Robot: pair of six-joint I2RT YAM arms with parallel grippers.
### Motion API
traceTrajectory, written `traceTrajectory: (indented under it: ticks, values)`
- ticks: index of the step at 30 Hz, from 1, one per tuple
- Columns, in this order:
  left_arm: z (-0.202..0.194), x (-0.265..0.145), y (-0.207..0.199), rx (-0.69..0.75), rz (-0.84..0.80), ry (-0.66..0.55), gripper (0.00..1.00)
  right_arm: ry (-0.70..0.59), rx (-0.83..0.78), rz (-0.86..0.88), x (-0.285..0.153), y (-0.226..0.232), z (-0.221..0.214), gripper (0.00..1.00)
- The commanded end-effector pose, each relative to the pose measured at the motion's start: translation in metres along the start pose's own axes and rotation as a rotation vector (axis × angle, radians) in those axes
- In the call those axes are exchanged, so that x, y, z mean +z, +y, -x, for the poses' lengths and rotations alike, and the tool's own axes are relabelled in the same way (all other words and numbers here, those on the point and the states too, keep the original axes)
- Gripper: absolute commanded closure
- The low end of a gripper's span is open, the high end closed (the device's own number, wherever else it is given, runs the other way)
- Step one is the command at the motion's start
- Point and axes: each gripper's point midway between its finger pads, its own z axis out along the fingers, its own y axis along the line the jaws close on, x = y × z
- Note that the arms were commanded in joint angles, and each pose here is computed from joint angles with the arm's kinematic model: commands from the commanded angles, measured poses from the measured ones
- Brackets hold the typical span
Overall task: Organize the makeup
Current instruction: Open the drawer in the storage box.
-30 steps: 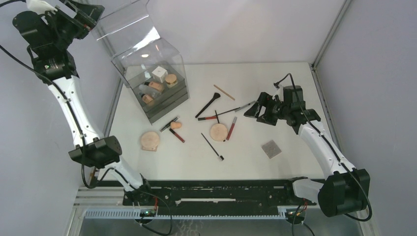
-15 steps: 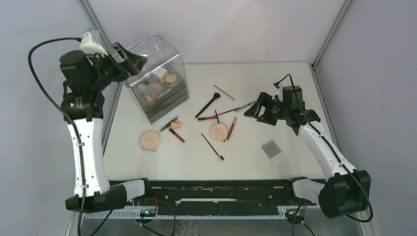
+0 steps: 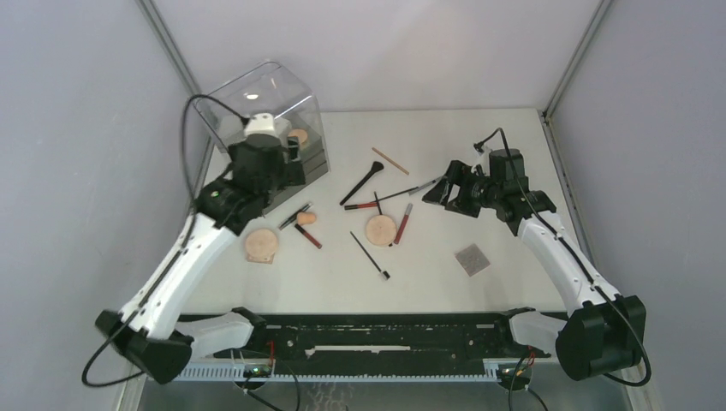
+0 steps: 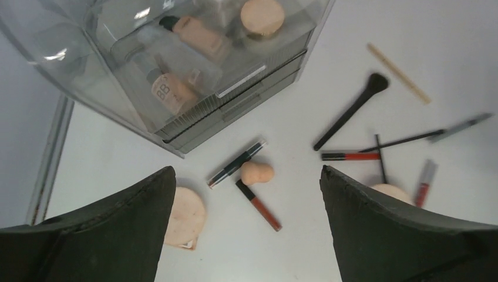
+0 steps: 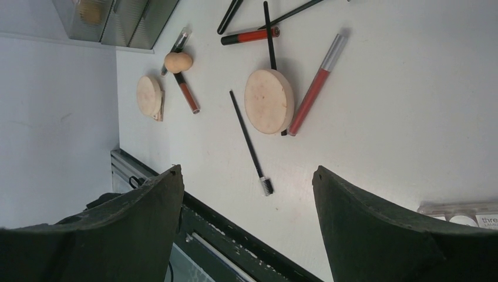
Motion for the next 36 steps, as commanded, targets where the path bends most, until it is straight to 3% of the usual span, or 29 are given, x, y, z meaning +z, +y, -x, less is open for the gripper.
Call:
traceTrajectory:
  ticks: [1,7,9,13,17,21,27,31,36]
  values:
    - [-0.027,0.032,0.0,0.16,0.184,0.019,0.06,-0.041,-0.037,-0.015,-0.007,0.002,0.006,0.14]
    - [-0.058,0.061,-0.017,0.27,0.215,0.084,0.17,-0.065,-0.048,-0.046,-0.013,-0.006,0.003,0.19]
    - [-0.049,0.059,-0.017,0.256,0.223,0.068,0.19,-0.076,-0.031,-0.027,-0.01,-0.005,0.002,0.29]
    - [-0.012,0.038,-0.016,0.211,0.201,0.001,0.2,-0.106,-0.018,0.156,0.017,0.036,-0.005,0.62]
    - [0.025,0.006,-0.002,0.16,0.19,-0.062,0.19,-0.079,-0.005,0.239,0.069,0.082,-0.025,0.73]
    - [0.034,-0.023,0.013,0.072,0.132,-0.067,0.17,0.008,0.003,0.361,0.121,0.133,-0.046,0.65]
    - [0.023,-0.065,0.013,-0.053,-0.057,-0.098,0.1,0.144,0.123,0.47,0.19,0.181,-0.063,0.64]
    - [0.009,-0.085,0.005,-0.106,-0.199,-0.135,0.08,0.111,0.174,0.485,0.225,0.192,-0.062,0.6]
    - [-0.01,-0.091,0.005,-0.141,-0.253,-0.145,0.07,0.044,0.192,0.463,0.255,0.198,-0.052,0.55]
